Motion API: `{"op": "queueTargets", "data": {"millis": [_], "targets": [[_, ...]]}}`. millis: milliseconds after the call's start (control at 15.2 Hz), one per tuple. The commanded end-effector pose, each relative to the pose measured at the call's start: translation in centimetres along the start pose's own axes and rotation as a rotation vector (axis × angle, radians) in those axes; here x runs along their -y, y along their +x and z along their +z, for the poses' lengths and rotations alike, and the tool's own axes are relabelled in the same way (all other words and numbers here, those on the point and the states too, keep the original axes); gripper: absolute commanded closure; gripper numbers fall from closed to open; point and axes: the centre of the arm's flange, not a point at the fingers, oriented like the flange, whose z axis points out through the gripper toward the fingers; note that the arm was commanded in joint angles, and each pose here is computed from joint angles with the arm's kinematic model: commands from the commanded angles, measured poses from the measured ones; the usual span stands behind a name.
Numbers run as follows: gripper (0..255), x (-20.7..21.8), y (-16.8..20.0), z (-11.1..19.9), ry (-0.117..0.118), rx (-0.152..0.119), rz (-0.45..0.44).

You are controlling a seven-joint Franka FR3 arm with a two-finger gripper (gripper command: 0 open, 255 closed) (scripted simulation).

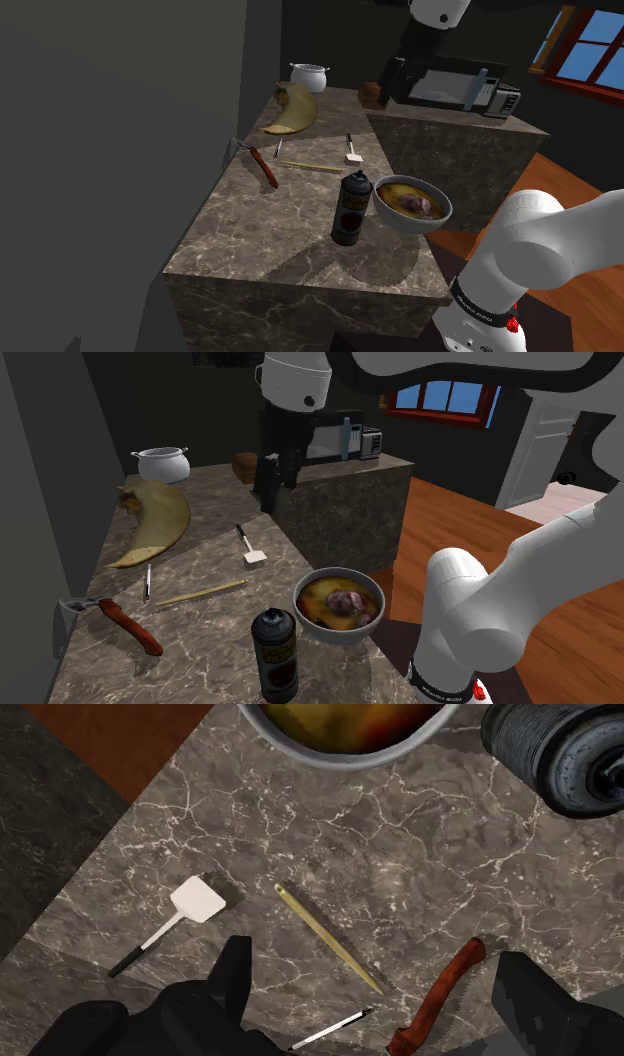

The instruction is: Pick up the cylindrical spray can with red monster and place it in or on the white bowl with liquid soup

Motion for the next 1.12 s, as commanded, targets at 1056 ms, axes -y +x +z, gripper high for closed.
{"op": "queueTargets", "data": {"millis": [1056], "targets": [[0,5.3,-11.4,13.9,0.355,-0.304,-0.973]]}}
